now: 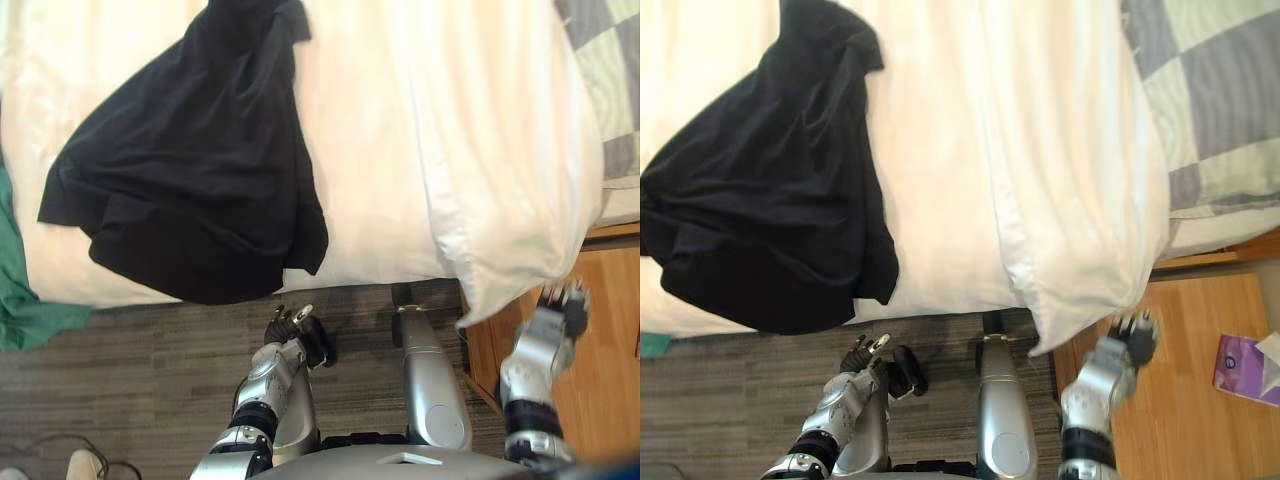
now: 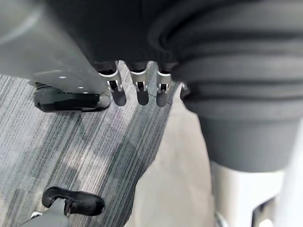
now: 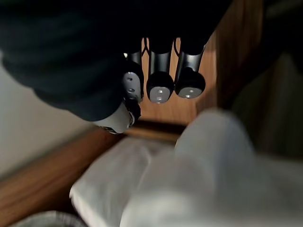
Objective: Tidy the bed and pick cloth on bed and put in laundry
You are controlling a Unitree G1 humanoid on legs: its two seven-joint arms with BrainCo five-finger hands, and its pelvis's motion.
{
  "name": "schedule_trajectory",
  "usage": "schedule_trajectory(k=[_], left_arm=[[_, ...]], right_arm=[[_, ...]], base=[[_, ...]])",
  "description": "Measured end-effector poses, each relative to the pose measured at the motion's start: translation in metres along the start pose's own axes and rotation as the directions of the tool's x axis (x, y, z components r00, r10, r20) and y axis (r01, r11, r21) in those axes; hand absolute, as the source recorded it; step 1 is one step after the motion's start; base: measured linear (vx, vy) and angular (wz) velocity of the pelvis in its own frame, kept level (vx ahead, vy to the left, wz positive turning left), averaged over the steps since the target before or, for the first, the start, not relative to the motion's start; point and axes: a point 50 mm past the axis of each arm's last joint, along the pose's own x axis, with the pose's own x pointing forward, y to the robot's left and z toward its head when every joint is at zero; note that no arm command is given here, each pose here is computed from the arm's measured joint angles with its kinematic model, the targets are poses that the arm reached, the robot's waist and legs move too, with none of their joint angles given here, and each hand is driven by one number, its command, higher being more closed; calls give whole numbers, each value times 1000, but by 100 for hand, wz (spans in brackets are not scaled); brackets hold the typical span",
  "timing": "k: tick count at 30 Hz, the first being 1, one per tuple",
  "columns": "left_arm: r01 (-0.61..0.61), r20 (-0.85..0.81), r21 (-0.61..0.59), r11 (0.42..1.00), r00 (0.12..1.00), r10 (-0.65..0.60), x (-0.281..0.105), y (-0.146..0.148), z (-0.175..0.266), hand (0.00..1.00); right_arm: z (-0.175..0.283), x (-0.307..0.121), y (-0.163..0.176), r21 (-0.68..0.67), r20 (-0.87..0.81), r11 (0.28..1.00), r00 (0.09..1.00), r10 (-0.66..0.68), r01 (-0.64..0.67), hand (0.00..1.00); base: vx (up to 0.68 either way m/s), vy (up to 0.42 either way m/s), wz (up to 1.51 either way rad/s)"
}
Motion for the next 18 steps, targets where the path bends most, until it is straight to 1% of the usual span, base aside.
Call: schedule_trajectory(k=[1,2,3,4,6,8,10,11,13,14,15,17,18], left_arm=[[-8,-19,2,1000,1000,8,-1,3,-5,0],[-13,-33,3,1000,999,13,-1,4,-8,0],[-20,-50,6,1000,999,20,-2,7,-12,0],[-22,-58,7,1000,998,22,-3,7,-14,0],[-33,-85,9,999,996,34,-6,13,-21,0],[-41,-120,15,999,992,42,-9,19,-29,0],[-57,-150,21,998,987,59,-12,26,-37,0],[-71,-176,18,997,982,73,-17,34,-45,0],[-87,-198,12,996,976,87,-22,42,-54,0],[-91,-200,19,996,975,93,-23,44,-55,0],[-103,-208,41,994,972,109,-25,50,-58,0],[-113,-216,42,993,969,119,-27,54,-61,0],[-126,-224,36,991,966,131,-30,57,-64,0]], right_arm=[[4,-5,-13,-75,-4,997,1000,-19,19,0],[7,-7,-19,-124,-4,992,1000,-21,20,0],[9,-11,-29,-203,-12,979,999,-29,26,0],[8,-12,-31,-235,-21,972,999,-28,22,0],[1,-17,-38,-383,-69,924,997,-15,-13,0],[-8,-25,-48,-476,-114,879,993,-25,-32,0],[-11,-33,-60,-516,-134,857,989,-62,-16,0],[-15,-39,-72,-545,-156,838,982,-106,4,0],[-16,-44,-84,-595,-184,804,971,-151,12,0],[-17,-45,-88,-610,-195,793,967,-164,12,0],[-20,-48,-96,-650,-232,760,954,-190,-7,0],[-24,-53,-105,-681,-267,732,939,-219,-23,0],[-26,-57,-112,-708,-297,706,922,-247,-39,0]], base=[[140,9,-19],[164,5,-11],[147,5,-5],[170,9,0],[163,12,11],[135,8,23],[145,5,37],[154,5,34],[111,-4,28],[117,-14,12],[102,-15,5],[85,-21,12],[50,-25,25]])
